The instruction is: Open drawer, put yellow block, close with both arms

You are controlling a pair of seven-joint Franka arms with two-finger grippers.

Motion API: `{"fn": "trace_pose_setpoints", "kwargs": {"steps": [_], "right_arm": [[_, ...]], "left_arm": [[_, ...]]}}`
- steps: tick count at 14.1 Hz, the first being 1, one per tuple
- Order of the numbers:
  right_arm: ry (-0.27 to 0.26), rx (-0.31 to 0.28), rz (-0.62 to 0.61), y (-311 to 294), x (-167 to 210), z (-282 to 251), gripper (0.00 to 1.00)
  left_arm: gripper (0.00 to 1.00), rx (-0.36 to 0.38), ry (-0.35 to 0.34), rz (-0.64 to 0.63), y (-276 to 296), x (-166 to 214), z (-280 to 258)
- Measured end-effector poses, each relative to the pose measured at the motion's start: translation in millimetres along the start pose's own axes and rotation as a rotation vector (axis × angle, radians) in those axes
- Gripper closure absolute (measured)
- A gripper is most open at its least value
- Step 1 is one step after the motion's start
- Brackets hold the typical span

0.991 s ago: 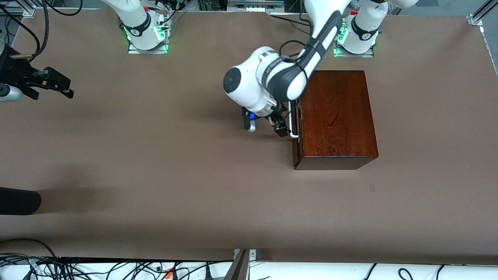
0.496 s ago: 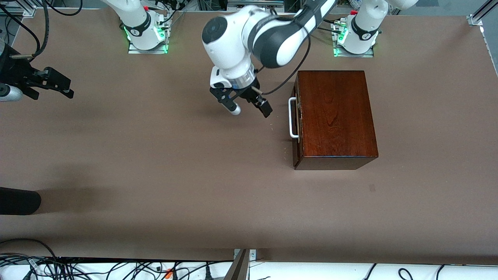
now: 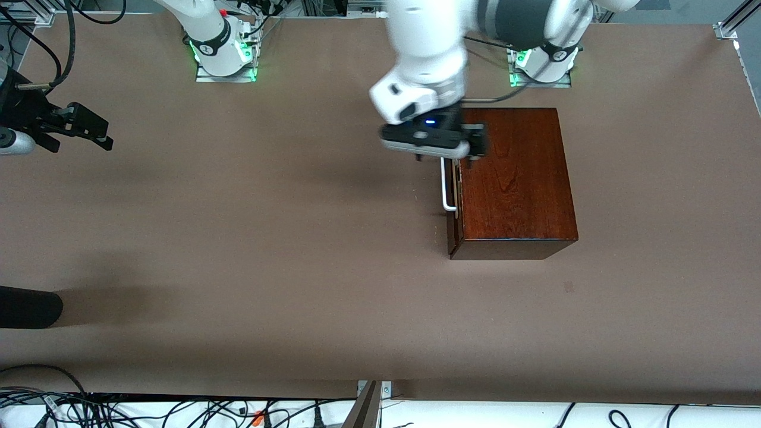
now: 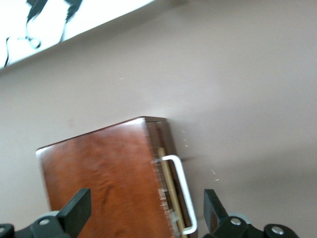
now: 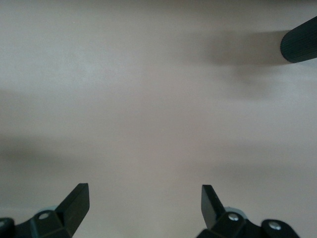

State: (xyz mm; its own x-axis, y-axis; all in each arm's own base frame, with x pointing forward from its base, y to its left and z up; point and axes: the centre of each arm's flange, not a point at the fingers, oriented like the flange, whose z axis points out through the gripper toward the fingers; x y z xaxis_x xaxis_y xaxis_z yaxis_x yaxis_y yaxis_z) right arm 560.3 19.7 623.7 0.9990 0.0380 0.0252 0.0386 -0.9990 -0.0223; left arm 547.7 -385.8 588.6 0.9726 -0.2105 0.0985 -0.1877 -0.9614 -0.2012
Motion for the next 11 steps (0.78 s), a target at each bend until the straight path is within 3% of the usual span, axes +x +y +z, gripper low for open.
{"fn": "trace_pose_setpoints", "kwargs": {"steps": [4, 6, 8, 11], "right_arm": [[0.0, 0.0, -0.001, -0.3, 0.0, 0.0, 0.0], [0.0, 0.0, -0.001, -0.3, 0.0, 0.1, 0.0], [0.0, 0.0, -0.001, -0.5, 0.0, 0.1, 0.0], [0.0, 0.0, -0.001, -0.5, 0.0, 0.1, 0.0]], "left_arm": [[0.0, -0.1, -0.103, -0.246, -166.0, 9.7, -7.1], [0.0, -0.118, -0.127, -0.314, -214.9, -3.2, -4.9], [0.0, -0.123, -0.121, -0.34, -246.5, -22.5, -3.3], [0.0, -0.159, -0.112, -0.277, -290.9, -53.5, 11.8]]}}
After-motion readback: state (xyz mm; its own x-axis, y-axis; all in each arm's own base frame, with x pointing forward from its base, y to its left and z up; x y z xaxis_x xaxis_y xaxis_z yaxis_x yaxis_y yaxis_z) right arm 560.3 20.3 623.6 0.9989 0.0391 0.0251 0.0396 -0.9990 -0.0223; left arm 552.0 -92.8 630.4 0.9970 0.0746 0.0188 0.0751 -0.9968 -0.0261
